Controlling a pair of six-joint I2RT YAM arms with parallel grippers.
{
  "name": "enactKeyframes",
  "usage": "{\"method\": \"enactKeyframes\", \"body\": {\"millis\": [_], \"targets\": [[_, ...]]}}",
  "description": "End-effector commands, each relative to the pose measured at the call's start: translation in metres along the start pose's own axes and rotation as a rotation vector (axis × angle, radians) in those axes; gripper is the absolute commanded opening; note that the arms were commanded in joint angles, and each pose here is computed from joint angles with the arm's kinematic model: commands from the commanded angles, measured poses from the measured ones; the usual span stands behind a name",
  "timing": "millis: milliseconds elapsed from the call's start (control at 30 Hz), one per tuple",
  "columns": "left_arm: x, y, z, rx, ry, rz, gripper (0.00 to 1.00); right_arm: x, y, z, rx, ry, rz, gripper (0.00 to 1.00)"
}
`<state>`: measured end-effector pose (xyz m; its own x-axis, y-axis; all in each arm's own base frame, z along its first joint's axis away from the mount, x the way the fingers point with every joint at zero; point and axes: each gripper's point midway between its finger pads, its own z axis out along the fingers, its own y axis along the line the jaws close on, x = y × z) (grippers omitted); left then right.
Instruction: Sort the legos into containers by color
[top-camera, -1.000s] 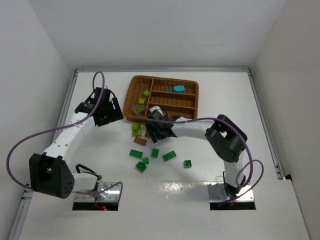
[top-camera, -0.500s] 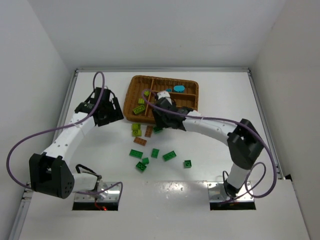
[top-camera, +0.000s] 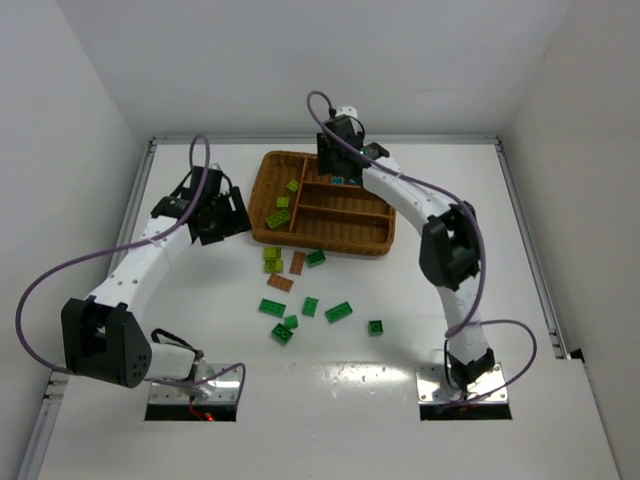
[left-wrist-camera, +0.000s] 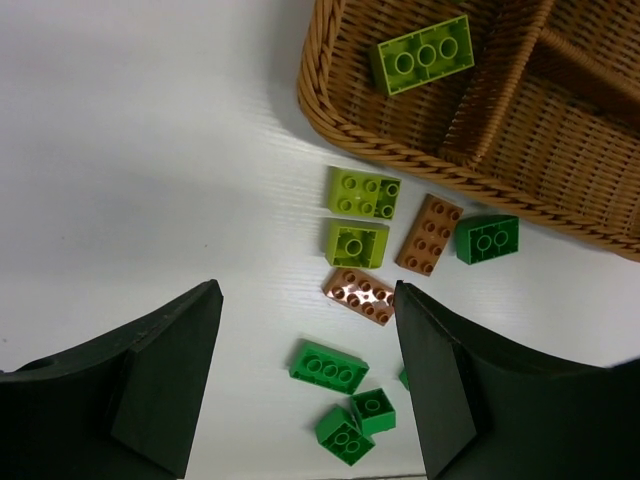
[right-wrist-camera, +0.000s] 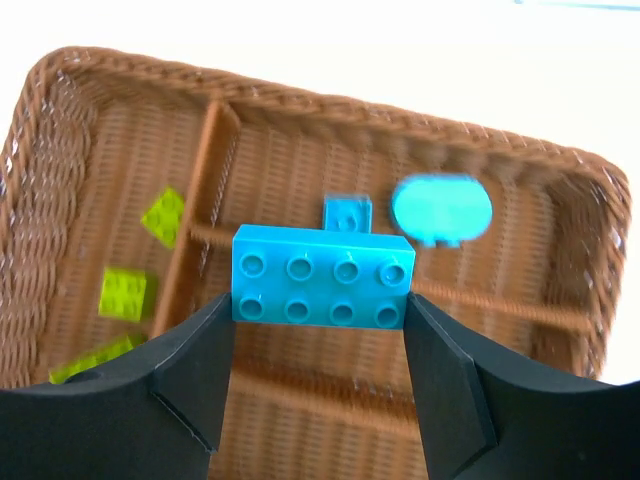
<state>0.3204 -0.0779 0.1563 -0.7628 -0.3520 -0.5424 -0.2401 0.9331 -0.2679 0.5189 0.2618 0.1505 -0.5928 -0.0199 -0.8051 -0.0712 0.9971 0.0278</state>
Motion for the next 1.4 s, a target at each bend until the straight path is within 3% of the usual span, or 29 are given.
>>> {"method": "enactKeyframes", "body": {"millis": [0,367,400,467,633,733,767,900,933,967,1000,1100,1133,1367], "targets": [[-0.015,-0.001,-0.002,0.007,-0.031,-0.018,0.76,-0.035,0.004,0.015,-0.033,-0.042,0.017,0.57],[-0.008,0.005,0.008,-0.019,-0.002,-0.007,0.76,-0.021,0.014,0.085,-0.076,-0.035,0.068,0.59],[-0.008,0.005,0.008,-0.019,-0.002,-0.007,0.76,-0.027,0.019,0.085,-0.097,-0.046,0.073,0.64],[-0.008,0.005,0.008,-0.019,-0.002,-0.007,0.76,-0.026,0.020,0.084,-0.106,-0.044,0.072,0.83],[-0.009,0.006,0.008,-0.027,-0.006,-0.007,0.76,-0.063,0.011,0.040,-0.073,-0.121,0.079,0.86],[-0.007,0.008,0.007,-0.027,-0.006,0.002,0.76,-0.078,-0.005,-0.001,-0.045,-0.145,0.096,0.79],[-0.005,0.009,0.005,-0.027,-0.008,0.002,0.76,-0.050,-0.019,-0.003,0.004,-0.086,0.089,0.75],[0.002,0.013,0.006,-0.033,0.003,0.011,0.76,0.008,-0.038,-0.069,-0.027,-0.011,0.141,0.75],[0.000,0.012,0.004,-0.028,-0.006,0.011,0.76,0.066,-0.057,-0.073,0.014,0.094,0.127,0.77],[0.000,0.012,0.003,-0.023,-0.014,0.011,0.76,0.063,-0.060,-0.102,-0.022,0.062,0.183,0.82],[0.005,0.015,0.006,-0.030,-0.002,0.011,0.76,0.116,-0.071,-0.109,-0.003,0.164,0.164,0.85],[0.014,0.012,0.008,-0.007,0.010,0.018,0.76,0.166,-0.082,-0.149,0.007,0.251,0.197,0.91],[0.012,0.011,0.009,-0.003,0.002,0.018,0.76,0.203,-0.091,-0.158,0.026,0.322,0.189,0.91],[0.023,0.010,0.011,-0.001,0.018,0.024,0.76,0.298,-0.091,-0.213,-0.014,0.473,0.248,0.91]]}}
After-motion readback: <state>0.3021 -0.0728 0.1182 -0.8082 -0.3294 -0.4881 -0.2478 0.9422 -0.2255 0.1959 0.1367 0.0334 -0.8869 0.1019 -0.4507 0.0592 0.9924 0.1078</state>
